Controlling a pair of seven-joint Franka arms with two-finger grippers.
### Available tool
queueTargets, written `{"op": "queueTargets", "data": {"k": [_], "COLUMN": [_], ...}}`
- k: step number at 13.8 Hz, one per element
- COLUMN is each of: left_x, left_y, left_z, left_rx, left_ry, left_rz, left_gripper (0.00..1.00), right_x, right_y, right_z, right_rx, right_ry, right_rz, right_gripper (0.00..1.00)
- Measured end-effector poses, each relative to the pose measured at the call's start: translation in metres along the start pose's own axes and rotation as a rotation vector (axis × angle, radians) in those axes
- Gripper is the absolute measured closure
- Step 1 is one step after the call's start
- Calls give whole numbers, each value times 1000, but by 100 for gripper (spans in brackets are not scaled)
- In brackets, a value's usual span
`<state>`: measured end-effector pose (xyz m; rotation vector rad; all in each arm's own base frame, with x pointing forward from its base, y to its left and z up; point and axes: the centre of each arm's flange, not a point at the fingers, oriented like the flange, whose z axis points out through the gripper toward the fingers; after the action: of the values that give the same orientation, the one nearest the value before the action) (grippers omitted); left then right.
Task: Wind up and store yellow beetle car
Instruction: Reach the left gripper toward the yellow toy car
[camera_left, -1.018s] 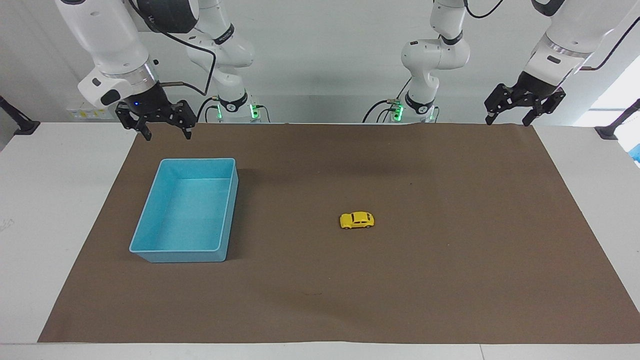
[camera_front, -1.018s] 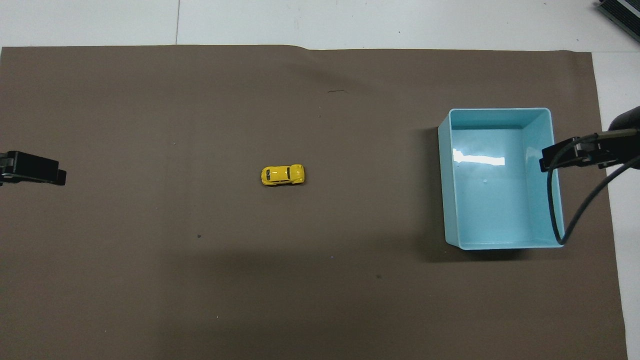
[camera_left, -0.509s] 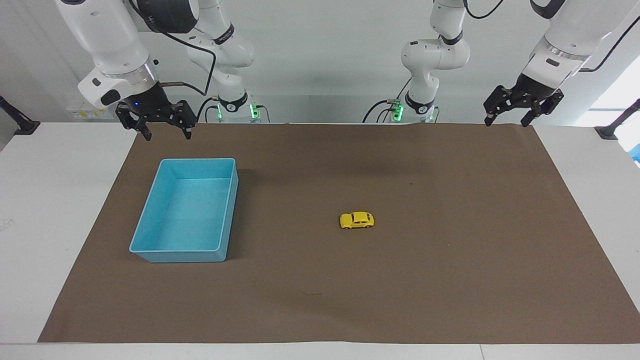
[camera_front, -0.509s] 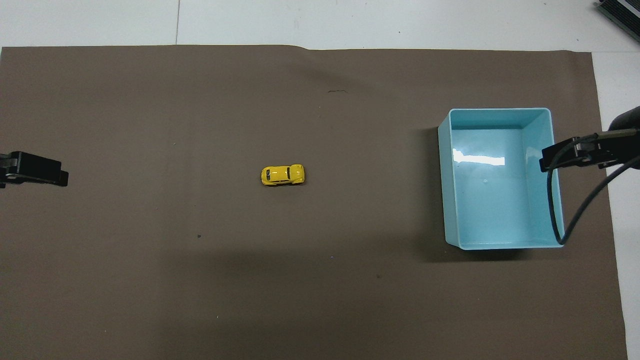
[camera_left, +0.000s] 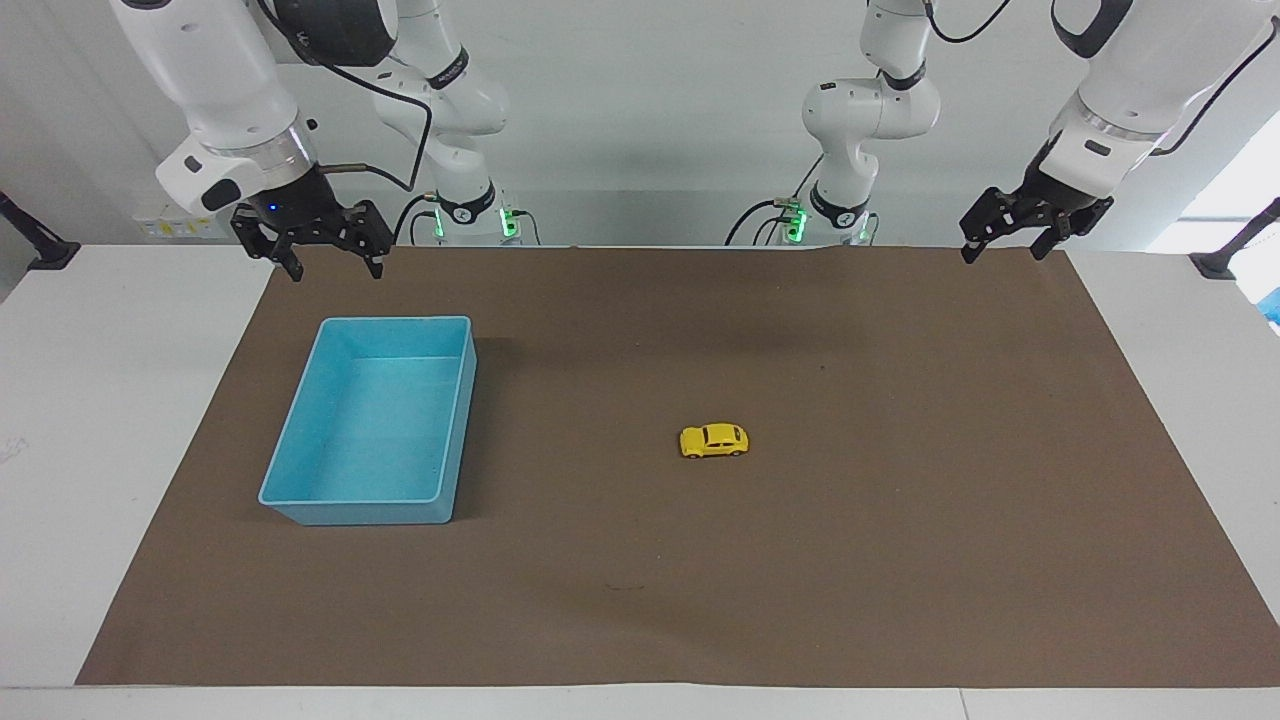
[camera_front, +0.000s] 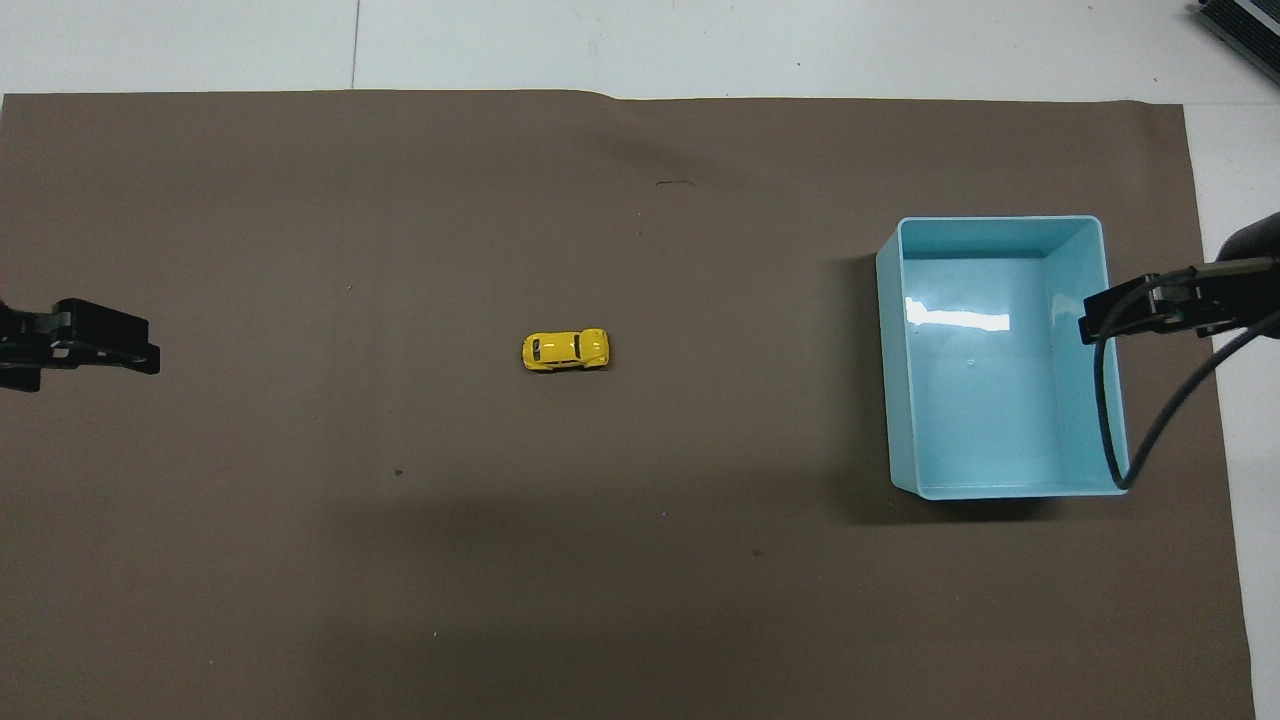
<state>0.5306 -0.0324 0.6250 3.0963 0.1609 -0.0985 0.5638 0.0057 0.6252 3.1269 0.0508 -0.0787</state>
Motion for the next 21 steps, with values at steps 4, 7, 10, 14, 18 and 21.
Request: {"op": "queueTargets", "data": {"k": [4,7,10,14,18,21], "left_x": [7,10,11,12,11,12], "left_y": [2,5,15,20,36,45], "left_z": [23,31,43,49,60,65], "left_rx": [2,1,0,-21,-32,-48], "left_ry": [-9,-3,6,2,8,17], "left_rz": [-111,-202,-301,-507,-669,-753], "left_gripper": [0,0,0,0,0,0], "right_x": [0,0,0,0,0,0], "right_y": [0,0,0,0,0,0], "right_z": [0,0,0,0,0,0], "right_rx": [0,0,0,0,0,0], "right_ry": [0,0,0,0,0,0], "right_rz": [0,0,0,0,0,0], "right_gripper": [0,0,0,0,0,0]}}
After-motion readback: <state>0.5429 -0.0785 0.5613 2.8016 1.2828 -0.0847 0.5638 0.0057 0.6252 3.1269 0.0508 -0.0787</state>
